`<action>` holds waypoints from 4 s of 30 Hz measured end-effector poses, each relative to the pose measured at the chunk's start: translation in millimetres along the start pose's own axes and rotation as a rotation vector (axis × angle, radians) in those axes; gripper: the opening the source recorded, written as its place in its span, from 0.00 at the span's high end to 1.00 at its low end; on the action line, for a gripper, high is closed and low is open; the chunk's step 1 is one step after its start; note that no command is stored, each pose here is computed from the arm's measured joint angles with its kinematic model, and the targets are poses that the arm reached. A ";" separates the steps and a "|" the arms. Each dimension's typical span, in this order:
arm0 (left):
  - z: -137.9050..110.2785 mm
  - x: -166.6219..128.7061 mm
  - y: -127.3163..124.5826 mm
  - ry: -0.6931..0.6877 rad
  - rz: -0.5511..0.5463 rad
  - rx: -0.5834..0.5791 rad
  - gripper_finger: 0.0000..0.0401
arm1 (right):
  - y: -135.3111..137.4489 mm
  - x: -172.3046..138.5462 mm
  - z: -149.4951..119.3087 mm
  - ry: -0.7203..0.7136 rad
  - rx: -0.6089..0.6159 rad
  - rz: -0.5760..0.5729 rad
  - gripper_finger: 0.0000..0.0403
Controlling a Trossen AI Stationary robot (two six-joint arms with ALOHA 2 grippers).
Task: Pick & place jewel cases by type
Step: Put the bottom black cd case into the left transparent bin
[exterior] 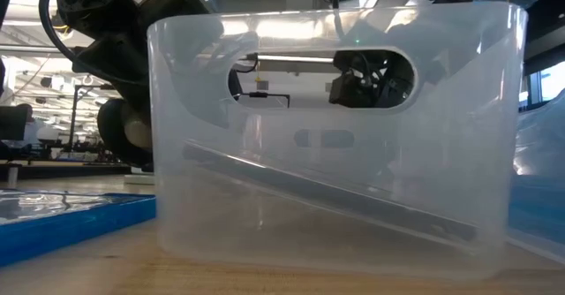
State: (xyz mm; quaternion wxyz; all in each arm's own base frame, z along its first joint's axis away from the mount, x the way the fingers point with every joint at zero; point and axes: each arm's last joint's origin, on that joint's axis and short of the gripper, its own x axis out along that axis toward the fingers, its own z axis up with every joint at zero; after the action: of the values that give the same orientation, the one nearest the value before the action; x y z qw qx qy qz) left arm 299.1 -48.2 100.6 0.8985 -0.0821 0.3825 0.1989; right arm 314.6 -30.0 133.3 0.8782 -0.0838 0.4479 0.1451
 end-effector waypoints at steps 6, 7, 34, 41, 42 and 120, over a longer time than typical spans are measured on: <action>-0.1 0.0 -0.1 0.000 0.000 0.000 0.45 | 0.7 0.0 0.4 -0.001 0.009 0.001 0.38; -0.1 0.0 -0.1 0.000 0.001 0.000 0.45 | 0.7 -0.1 0.5 -0.001 0.009 0.001 0.38; -0.6 -0.2 -0.1 -0.003 0.012 0.003 0.45 | 3.1 -18.7 13.3 -0.087 0.024 0.006 0.38; -0.5 -0.2 -0.1 -0.004 0.012 0.003 0.45 | 4.4 -18.3 13.8 -0.088 0.029 0.010 0.38; -0.5 -0.2 -0.1 -0.004 0.012 0.003 0.45 | 4.5 -18.3 13.9 -0.088 0.028 0.011 0.38; 1.8 -0.3 -1.2 -0.030 0.011 -0.015 0.45 | 23.4 -33.4 70.6 -0.233 0.210 0.012 0.65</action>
State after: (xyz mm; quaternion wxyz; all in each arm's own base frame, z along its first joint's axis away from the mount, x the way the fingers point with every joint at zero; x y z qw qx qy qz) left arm 300.6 -48.9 102.1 0.9024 -0.0835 0.3680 0.2080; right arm 342.1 5.7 201.3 0.9273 0.0288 0.3562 0.1114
